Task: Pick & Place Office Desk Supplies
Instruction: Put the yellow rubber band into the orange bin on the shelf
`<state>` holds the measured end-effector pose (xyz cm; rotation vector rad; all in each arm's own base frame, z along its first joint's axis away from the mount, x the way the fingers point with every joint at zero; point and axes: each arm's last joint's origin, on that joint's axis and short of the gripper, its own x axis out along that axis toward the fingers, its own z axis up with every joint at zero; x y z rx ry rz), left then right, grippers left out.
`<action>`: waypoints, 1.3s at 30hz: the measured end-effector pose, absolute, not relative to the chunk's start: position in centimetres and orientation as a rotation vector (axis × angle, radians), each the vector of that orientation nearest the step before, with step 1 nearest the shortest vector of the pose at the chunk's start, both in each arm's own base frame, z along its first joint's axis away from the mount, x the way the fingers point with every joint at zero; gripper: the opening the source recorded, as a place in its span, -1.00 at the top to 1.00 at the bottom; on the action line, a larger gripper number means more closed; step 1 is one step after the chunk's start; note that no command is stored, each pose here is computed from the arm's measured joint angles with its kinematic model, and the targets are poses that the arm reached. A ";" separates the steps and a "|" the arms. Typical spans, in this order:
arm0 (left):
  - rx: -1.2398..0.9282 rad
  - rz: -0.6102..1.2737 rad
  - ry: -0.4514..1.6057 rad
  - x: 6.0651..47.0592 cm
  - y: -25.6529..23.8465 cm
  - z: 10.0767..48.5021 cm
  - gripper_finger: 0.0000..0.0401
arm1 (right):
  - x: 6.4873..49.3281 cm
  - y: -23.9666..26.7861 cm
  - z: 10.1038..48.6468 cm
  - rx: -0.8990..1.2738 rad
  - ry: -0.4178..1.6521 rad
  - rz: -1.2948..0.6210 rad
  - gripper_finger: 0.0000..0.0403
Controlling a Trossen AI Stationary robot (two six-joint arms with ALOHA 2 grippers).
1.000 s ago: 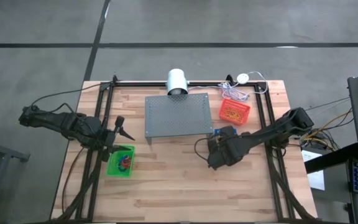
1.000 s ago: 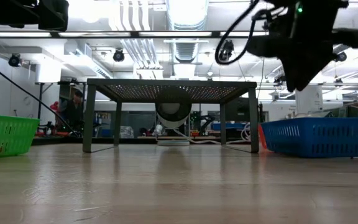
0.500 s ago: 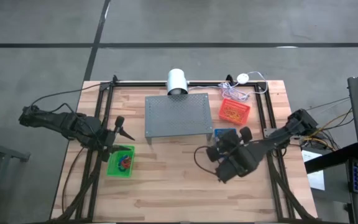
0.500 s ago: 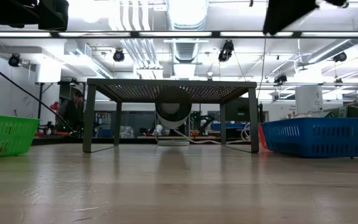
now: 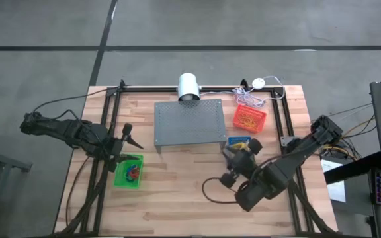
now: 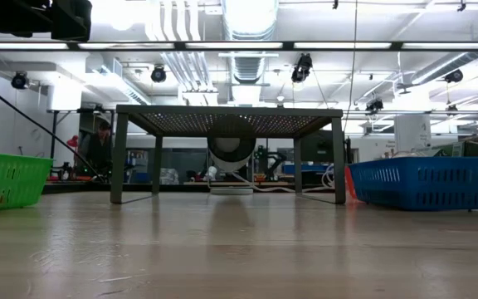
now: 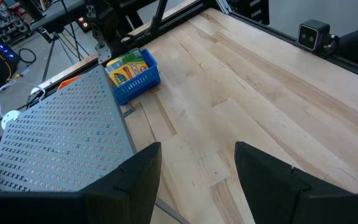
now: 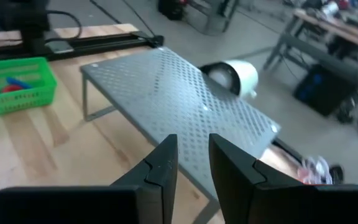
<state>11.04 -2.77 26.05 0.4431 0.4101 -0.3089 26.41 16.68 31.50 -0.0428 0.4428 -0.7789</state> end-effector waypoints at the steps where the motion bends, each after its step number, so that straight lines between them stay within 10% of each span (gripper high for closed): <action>1: 0.443 -0.309 0.410 11.0 -2.8 26.1 -0.04 | 26.6 16.8 31.6 -0.061 0.445 -0.764 0.55; 25: 0.443 -0.309 0.410 11.0 -2.8 26.1 -0.04 | 26.5 13.8 31.3 -0.234 0.235 -0.285 0.55; 39: 0.443 -0.309 0.410 11.0 -2.8 26.1 -0.04 | 23.0 8.3 29.6 -0.231 0.194 -0.618 0.56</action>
